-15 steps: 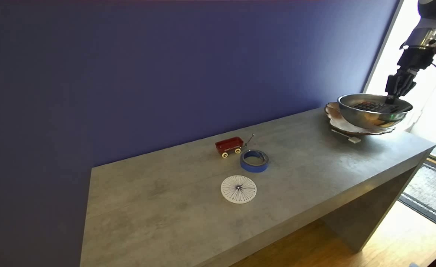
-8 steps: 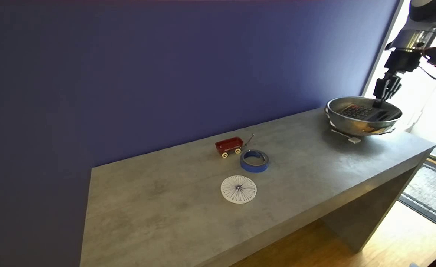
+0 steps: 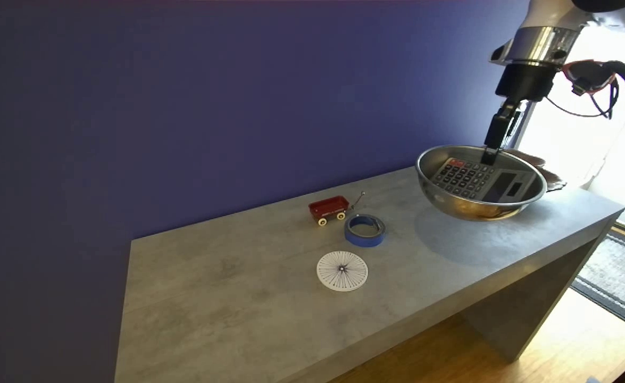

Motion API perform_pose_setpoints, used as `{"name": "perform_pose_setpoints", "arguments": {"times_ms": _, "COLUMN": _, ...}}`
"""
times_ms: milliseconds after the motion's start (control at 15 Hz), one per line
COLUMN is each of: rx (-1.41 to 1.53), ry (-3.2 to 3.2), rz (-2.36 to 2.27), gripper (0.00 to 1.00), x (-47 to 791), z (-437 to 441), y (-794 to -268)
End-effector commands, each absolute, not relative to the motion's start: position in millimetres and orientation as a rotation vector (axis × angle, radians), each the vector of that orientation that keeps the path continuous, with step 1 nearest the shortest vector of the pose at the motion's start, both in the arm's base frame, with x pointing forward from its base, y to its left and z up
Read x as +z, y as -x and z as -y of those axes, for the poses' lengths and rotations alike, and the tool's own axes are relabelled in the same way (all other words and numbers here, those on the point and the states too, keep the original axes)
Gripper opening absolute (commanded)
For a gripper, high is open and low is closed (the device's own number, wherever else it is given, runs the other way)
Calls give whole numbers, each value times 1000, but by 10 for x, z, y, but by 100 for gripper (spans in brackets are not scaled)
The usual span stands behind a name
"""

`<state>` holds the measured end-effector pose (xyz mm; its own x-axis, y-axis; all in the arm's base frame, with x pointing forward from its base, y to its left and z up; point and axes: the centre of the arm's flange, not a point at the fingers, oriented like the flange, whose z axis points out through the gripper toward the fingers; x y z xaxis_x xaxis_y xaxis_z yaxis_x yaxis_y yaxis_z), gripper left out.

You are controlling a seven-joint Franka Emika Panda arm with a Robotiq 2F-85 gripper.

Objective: Take the metal bowl off of the wooden plate and place it on the left

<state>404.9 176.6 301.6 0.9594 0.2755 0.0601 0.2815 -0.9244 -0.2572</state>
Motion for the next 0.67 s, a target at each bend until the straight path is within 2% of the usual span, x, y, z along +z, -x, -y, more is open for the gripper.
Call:
{"name": "perform_pose_setpoints", "arguments": {"times_ms": 0, "rx": -9, "ry": 2828, "rz": 452, "gripper": 7, "x": 3064, "z": -1935, "y": -4099}}
{"name": "perform_pose_setpoints", "arguments": {"times_ms": 400, "rx": 55, "ry": 2799, "rz": 486, "gripper": 7, "x": 2996, "z": -2130, "y": -4311}}
{"name": "perform_pose_setpoints", "arguments": {"times_ms": 467, "rx": 50, "ry": 2794, "rz": 423, "gripper": 2, "x": 2945, "z": -2284, "y": -4311}}
{"name": "perform_pose_setpoints", "arguments": {"times_ms": 600, "rx": 66, "ry": 2809, "rz": 342, "gripper": 2, "x": 2864, "z": -2657, "y": -4315}}
